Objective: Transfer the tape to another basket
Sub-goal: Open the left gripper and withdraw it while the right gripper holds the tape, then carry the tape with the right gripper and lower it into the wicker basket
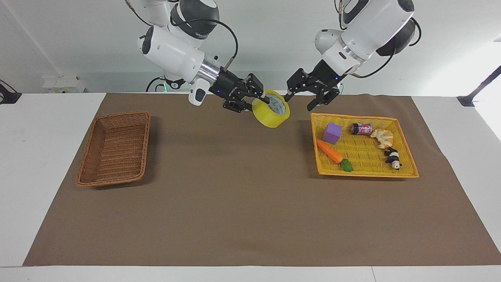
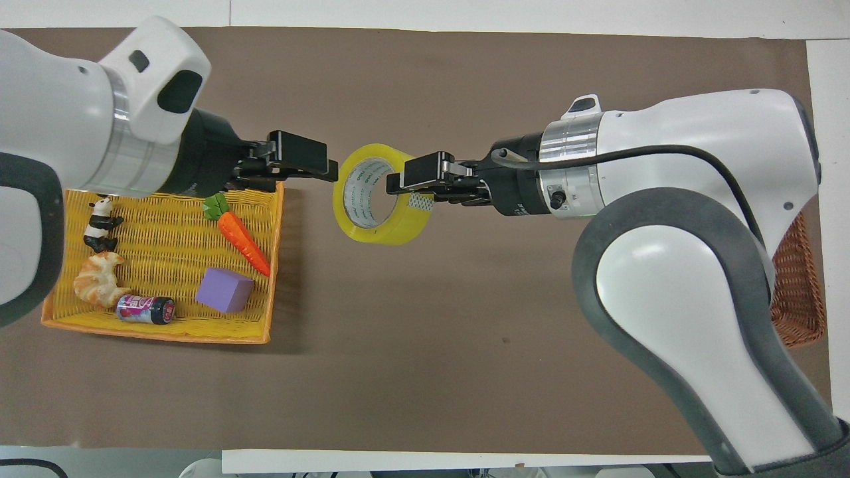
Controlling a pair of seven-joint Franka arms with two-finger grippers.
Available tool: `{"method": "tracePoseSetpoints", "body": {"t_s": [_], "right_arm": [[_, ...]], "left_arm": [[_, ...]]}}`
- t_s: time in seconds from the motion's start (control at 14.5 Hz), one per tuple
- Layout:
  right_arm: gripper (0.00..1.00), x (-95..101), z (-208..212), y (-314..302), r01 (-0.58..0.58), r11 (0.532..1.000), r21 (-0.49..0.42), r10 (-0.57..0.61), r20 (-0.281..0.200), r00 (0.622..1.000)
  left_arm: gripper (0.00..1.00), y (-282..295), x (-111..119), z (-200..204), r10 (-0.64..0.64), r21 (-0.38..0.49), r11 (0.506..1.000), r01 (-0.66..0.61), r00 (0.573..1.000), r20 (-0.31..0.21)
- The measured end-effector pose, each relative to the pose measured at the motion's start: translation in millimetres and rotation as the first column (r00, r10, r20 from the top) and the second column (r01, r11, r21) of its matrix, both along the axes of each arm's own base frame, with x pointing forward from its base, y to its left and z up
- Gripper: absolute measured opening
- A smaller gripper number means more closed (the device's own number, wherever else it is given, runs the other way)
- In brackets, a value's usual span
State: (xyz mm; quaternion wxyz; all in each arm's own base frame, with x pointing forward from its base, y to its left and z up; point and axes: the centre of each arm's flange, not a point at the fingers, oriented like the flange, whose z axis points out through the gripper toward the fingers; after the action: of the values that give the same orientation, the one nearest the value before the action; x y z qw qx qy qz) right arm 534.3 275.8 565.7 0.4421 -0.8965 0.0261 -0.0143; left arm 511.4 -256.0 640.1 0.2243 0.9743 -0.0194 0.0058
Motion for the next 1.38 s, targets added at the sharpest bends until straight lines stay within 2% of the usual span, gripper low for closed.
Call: {"method": "tracePoseSetpoints", "body": {"t_s": [0.28, 0.41, 0.62, 0.83, 0.97, 1.38], "right_arm": [[0.53, 5.4, -2.8, -17.2, -0.017, 1.000, -0.002, 0.017, -0.005, 1.000], [0.53, 17.7, -9.5, -68.0, -0.056, 0.998, 0.000, 0.056, -0.017, 0.998], [0.53, 27.8, -27.0, -191.7, -0.119, 0.992, 0.039, 0.119, -0.011, 0.993], [0.53, 18.4, -71.1, -318.1, -0.152, 0.981, 0.119, 0.151, 0.016, 0.988], [0.53, 9.5, -104.5, -377.9, -0.139, 0.979, 0.152, 0.139, 0.008, 0.990], [0.53, -31.4, -170.4, -497.3, -0.208, 0.975, 0.084, 0.211, -0.036, 0.977]], "left_arm": [[0.99, 96.5, 19.4, -2.8, 0.049, 0.263, 0.963, -0.054, 0.998, 0.024], [0.99, 140.7, 27.6, -3.5, 0.049, 0.322, 0.945, -0.058, 0.998, 0.036], [0.99, 221.6, 37.1, -7.1, 0.034, 0.340, 0.939, -0.045, 0.999, 0.039], [0.99, 284.3, 32.4, -18.2, -0.009, 0.345, 0.938, -0.001, 1.000, 0.025], [1.00, 294.8, 26.8, -23.4, -0.021, 0.345, 0.938, 0.015, 1.000, 0.016], [1.00, 279.5, 23.8, -23.3, -0.050, 0.348, 0.937, 0.042, 0.999, 0.014]]}}
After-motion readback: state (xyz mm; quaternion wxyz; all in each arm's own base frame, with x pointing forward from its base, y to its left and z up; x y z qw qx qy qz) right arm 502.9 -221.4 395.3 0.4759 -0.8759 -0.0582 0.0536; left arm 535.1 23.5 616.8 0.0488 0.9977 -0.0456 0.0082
